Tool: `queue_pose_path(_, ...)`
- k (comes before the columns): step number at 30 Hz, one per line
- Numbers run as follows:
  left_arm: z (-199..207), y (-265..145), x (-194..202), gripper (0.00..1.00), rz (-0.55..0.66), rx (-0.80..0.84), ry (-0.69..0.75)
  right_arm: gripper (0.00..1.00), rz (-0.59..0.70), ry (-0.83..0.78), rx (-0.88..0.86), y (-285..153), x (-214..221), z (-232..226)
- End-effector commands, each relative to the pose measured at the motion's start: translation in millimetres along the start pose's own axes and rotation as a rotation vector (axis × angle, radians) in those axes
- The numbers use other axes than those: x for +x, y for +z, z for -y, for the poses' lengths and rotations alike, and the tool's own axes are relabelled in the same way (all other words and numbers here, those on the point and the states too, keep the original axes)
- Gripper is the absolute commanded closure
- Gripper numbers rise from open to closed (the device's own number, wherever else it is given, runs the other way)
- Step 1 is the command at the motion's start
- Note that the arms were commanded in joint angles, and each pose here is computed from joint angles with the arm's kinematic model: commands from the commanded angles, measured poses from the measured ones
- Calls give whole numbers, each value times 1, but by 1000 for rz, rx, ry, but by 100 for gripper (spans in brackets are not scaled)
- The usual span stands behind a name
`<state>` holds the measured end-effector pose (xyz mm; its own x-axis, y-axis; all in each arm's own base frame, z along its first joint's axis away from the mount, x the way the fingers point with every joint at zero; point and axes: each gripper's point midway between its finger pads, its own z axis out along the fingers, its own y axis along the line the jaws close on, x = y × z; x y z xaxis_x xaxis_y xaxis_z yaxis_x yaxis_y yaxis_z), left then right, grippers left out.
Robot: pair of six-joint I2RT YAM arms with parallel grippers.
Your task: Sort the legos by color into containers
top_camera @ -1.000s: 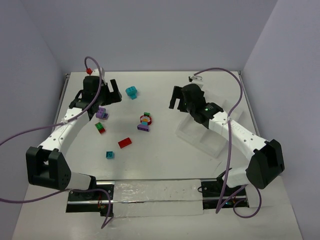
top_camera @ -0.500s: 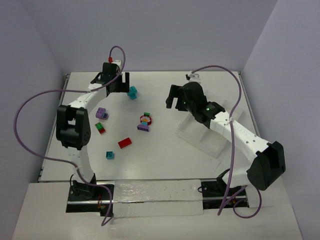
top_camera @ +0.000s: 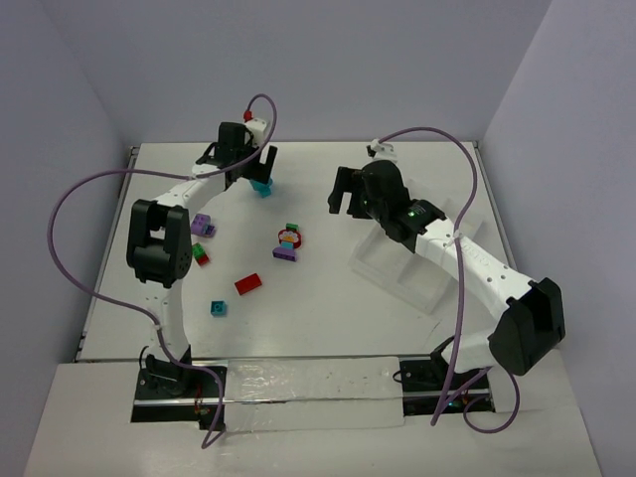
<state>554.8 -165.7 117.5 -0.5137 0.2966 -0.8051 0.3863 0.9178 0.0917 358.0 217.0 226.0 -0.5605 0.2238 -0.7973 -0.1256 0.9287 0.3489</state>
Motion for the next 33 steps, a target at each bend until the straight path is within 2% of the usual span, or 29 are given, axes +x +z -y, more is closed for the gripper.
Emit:
queue_pose_path(1,12,19,-34,1,103,64,78,0,6,15,-33,2,-12,-16)
queue_pose_path(7,26,34,-27,1,82,98,101,0,1,2,46,5,-11,-2)
queue_pose_path(15,16,36,-11,6,39,20,103,0,2,6,59,3,-8,2)
queue_pose_path(20,3,25,-13,9,82,-98,98,0,-7,22,46,5,-7,-1)
queue_pose_path(26,3,26,-4,10,43,-96,104,0,-21,35,37,6,-6,-5)
queue_pose_path(29,7,24,-8,14,51,-79,87,0,-21,33,33,5,-6,-6)
queue_pose_path(33,16,21,-14,29,67,-44,60,0,-25,36,31,2,-8,-7)
